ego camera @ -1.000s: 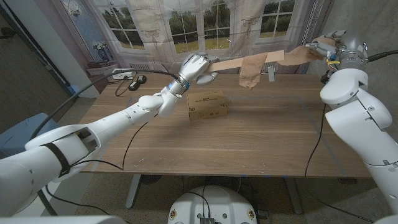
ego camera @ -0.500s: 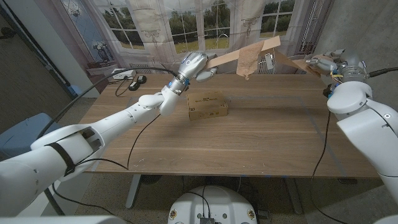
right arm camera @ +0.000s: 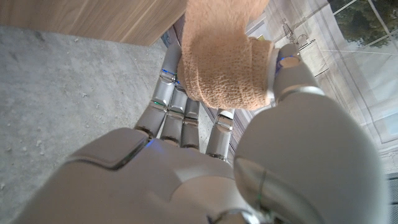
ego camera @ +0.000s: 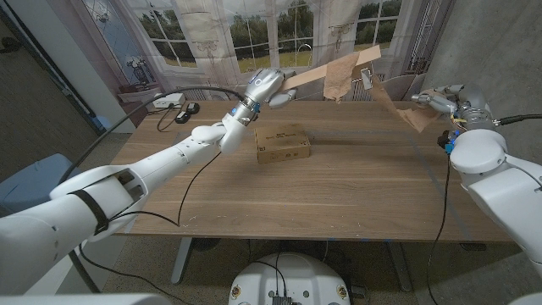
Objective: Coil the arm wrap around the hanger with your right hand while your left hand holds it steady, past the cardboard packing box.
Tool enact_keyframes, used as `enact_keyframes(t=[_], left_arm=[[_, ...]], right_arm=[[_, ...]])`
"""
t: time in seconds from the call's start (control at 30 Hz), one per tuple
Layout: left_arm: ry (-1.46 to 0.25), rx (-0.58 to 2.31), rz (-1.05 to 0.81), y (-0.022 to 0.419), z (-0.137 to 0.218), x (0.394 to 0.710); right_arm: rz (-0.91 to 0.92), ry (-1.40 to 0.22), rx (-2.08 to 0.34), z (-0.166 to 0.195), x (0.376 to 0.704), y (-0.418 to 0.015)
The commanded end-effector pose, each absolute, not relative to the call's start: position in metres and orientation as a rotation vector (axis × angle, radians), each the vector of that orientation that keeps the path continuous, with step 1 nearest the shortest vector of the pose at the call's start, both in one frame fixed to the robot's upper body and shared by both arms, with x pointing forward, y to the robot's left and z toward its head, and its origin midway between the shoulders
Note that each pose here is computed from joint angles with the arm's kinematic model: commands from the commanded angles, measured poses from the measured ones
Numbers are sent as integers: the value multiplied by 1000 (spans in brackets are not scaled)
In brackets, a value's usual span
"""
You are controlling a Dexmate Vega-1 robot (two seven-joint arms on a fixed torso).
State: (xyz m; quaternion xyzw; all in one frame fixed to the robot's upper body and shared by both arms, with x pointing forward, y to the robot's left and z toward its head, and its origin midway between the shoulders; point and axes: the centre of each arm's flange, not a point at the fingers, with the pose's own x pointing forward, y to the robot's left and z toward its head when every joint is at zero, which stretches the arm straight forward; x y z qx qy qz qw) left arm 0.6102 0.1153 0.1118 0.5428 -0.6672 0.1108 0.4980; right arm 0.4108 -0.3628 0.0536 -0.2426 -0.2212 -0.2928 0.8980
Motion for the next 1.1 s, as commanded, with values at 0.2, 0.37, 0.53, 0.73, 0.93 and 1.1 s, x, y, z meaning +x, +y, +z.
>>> enact_keyframes(t=[0.2, 0.37, 0.53, 0.73, 0.93, 1.1], left_arm=[[-1563, 1443, 288, 103, 115, 620], [-1539, 1453, 302, 102, 115, 621], [-1532, 1450, 309, 101, 115, 620], [-1503, 1456, 336, 99, 116, 620], [-1471, 1498, 341, 96, 116, 620], [-1454, 1560, 326, 89, 115, 621]], right_arm=[[-529, -539, -385, 21, 408, -359], [-523, -542, -349, 6, 408, -360], [-503, -519, -347, -4, 408, -358], [-472, -518, -349, -12, 408, -352], [-442, -530, -352, -18, 405, -344], [-423, -543, -370, -17, 403, -337]])
